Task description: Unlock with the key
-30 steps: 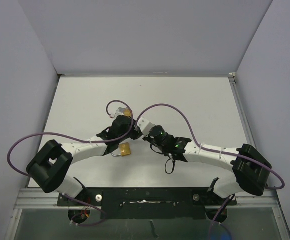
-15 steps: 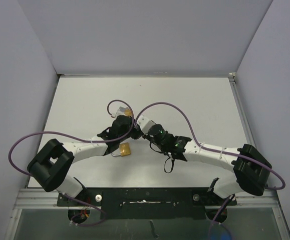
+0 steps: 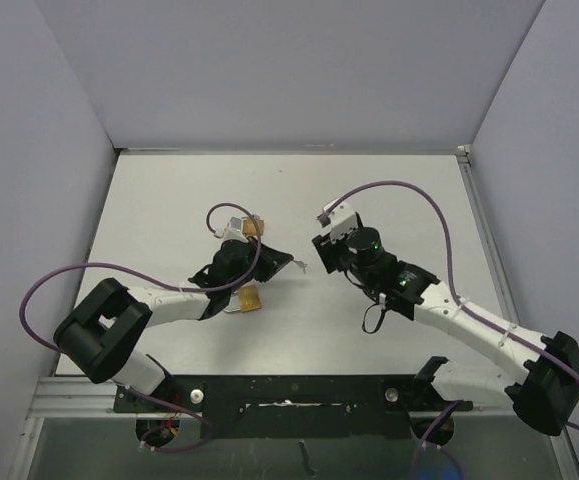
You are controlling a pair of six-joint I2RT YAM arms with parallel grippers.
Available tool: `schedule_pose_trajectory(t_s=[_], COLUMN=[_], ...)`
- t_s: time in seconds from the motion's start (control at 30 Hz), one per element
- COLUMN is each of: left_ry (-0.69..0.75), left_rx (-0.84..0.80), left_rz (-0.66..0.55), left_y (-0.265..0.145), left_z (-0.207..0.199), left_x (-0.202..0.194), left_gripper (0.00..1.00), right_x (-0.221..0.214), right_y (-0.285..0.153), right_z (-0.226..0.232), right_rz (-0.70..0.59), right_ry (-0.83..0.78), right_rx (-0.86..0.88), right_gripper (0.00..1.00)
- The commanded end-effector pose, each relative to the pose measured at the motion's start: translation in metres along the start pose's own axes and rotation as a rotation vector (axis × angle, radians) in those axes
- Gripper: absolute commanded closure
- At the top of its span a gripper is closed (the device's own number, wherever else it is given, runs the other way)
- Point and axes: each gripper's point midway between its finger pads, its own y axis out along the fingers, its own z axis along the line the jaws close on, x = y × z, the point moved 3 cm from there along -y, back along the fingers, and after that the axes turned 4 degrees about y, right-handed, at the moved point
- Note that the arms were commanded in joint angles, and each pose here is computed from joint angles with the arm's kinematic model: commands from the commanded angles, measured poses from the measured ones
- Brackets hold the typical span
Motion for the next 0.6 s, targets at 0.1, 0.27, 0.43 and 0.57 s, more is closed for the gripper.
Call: schedule_pose_trajectory(t_s=[0.1, 0.27, 0.43, 0.57], left_ry=[0.182, 0.163, 0.086, 0.03], left_rx=[-0.331, -0.457, -0.579, -0.608], left_rz=[-0.121, -0.182, -0.203, -0.174], left_y=[-0.016, -0.018, -0.004, 0.017], left_z=[-0.048, -0.048, -0.062, -0.074], left_x=[0.018, 0.022, 0.023, 0.016], left_gripper=[1.0, 1.0, 1.0, 1.0], right_x=[-0.006, -0.011, -0.009, -0.005], right_y=[-0.008, -0.003, 0.005, 0.009], right_z=[-0.034, -0.041, -0.047, -0.051], right_rz=[0.01, -0.014, -0.063, -0.082], right_ry=[0.373, 0.563, 0.722, 0.783], right_rx=[0.125, 0.256, 0.373, 0.438], right_gripper=[0.44, 0.45, 0.46, 0.46])
